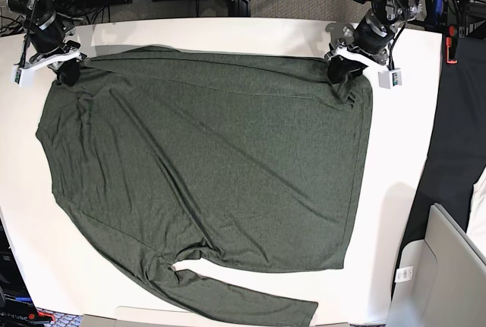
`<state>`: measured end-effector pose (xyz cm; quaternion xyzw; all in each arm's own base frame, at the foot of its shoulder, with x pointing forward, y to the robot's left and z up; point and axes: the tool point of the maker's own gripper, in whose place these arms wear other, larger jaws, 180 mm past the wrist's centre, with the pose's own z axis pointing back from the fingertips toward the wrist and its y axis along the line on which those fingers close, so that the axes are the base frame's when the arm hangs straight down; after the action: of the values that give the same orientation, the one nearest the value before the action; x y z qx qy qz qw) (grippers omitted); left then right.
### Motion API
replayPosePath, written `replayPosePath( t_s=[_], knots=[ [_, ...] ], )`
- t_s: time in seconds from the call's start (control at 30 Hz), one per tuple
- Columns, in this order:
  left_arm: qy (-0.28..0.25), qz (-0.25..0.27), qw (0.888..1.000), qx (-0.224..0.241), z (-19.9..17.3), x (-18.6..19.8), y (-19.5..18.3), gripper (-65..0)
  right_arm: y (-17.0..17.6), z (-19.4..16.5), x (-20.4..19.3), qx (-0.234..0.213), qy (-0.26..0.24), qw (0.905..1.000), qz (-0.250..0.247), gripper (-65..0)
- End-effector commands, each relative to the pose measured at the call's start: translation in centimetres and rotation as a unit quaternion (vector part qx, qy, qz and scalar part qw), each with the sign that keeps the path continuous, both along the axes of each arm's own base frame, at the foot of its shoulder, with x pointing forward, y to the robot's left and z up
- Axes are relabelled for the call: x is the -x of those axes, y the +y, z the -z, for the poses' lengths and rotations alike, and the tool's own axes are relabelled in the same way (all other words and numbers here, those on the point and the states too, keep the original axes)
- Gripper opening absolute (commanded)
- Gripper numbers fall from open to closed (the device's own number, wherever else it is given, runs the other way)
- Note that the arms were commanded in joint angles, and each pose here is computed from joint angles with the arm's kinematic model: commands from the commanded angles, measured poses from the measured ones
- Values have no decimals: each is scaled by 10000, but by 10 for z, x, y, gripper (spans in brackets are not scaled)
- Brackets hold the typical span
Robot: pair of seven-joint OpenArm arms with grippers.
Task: Fold the T-shirt properly
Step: 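Regrasp the shoulder edge with the left gripper, right gripper holding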
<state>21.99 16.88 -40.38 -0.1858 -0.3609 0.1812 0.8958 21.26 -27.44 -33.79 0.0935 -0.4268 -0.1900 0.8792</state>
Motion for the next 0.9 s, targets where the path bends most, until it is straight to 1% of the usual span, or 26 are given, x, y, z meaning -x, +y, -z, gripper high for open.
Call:
replayPosePath(
  t_s=[0.0,0.07,0.17,0.2,0.4,0.47,0.6,0.77,0.87],
  knots=[
    [-121,-7,9999,-23,-6,-4,2,-437,-2,-12,-6,64,-250,9997,-14,-648],
    [-114,-11,9999,-22,-5,-4,2,-500,-2,-12,-6,64,-250,9997,-14,-648],
    [-185,-51,9998,-42,-9,-9,6,-637,-2,-12,-6,64,-250,9997,-14,-648],
    [-180,-54,9998,-44,-8,-9,6,-650,-2,-13,-6,69,-255,9996,-16,-648],
    [-298,-16,9995,-90,-17,-10,6,-649,-5,-14,-6,98,-261,9996,-13,-648],
    [-279,12,9996,-96,-19,-4,5,-649,-5,-14,-4,123,-232,9997,-29,-648],
    [-250,46,9996,-108,-21,6,3,-649,2,-12,1,283,-227,9985,-400,-648],
    [-111,-230,9992,-302,-20,25,27,-649,5,-7,17,364,-39,9979,-527,-648],
    [-102,-421,9981,-432,-19,35,42,-649,5,-10,19,427,-52,9975,-555,-648]
  ],
)
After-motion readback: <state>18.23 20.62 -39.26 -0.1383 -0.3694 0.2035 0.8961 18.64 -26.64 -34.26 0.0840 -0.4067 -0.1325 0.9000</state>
